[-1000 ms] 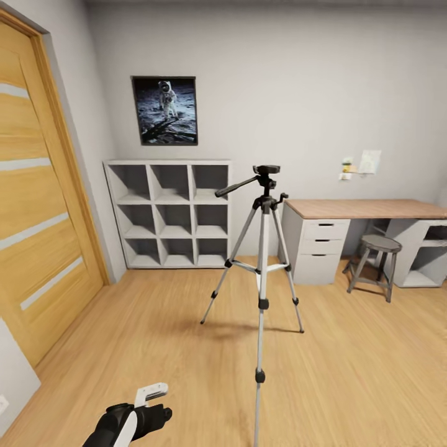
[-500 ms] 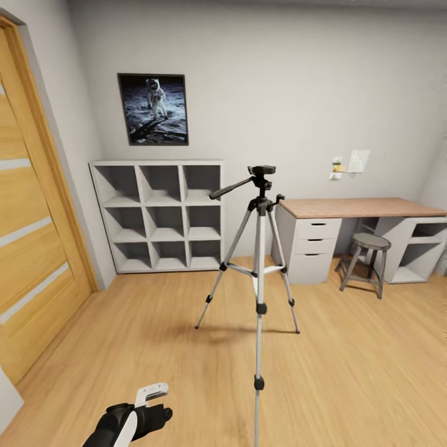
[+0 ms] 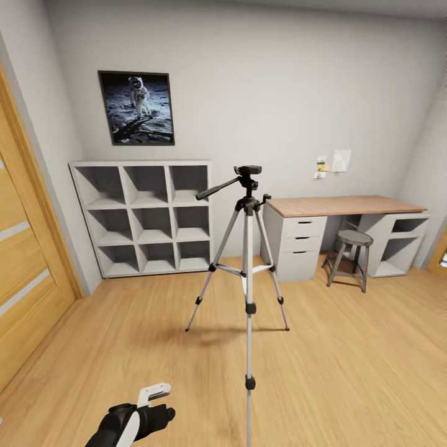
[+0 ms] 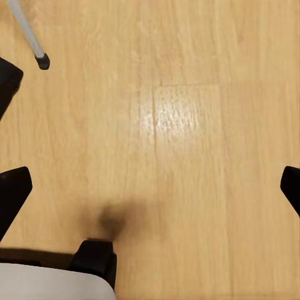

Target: Attach the digital camera to the camera tripod in the bedroom.

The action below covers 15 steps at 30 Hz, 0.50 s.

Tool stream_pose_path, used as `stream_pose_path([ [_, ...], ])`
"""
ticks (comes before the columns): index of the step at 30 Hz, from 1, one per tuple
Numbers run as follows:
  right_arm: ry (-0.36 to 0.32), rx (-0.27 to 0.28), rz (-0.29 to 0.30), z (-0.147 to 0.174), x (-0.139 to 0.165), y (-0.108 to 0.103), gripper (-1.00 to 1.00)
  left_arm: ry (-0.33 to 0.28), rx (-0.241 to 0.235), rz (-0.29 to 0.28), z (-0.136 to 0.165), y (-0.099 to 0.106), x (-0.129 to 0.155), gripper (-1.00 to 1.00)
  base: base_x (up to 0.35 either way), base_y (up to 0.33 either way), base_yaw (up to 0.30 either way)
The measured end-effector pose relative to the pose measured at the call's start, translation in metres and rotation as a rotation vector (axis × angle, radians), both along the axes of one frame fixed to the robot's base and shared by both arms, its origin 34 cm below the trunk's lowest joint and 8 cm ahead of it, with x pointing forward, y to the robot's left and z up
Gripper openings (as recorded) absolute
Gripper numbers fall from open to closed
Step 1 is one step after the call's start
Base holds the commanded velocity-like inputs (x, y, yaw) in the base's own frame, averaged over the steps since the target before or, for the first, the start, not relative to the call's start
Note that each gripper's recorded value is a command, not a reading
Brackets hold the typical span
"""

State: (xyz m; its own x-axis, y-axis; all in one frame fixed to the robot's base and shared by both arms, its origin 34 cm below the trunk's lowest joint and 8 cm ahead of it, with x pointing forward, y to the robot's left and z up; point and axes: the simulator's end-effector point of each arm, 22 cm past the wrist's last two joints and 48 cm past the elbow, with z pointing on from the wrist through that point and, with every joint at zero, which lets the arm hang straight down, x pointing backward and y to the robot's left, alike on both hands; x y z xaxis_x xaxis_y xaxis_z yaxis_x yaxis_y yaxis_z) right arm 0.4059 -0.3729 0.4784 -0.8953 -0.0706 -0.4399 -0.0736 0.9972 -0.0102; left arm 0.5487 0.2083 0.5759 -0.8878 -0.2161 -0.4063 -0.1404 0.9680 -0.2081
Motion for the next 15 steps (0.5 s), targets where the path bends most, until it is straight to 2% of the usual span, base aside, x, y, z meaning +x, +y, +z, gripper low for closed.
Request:
stream_pose_path([
  [3,0.0,0.0,0.0,0.0,0.0,0.0,1.0,-0.002,0.003,-0.016,0.0,-0.005,0.0,1.0,-0.084,-0.035,-0.019],
  [8,0.001,0.0,0.001,0.0,0.0,0.0,1.0,0.001,0.013,-0.042,-0.001,-0.011,-0.002,1.0,-0.208,-0.097,-0.007],
  [15,0.0,-0.002,0.004,0.0,0.0,0.0,1.0,0.022,0.003,-0.07,-0.004,-0.029,-0.009,1.0,-0.043,-0.019,-0.043],
])
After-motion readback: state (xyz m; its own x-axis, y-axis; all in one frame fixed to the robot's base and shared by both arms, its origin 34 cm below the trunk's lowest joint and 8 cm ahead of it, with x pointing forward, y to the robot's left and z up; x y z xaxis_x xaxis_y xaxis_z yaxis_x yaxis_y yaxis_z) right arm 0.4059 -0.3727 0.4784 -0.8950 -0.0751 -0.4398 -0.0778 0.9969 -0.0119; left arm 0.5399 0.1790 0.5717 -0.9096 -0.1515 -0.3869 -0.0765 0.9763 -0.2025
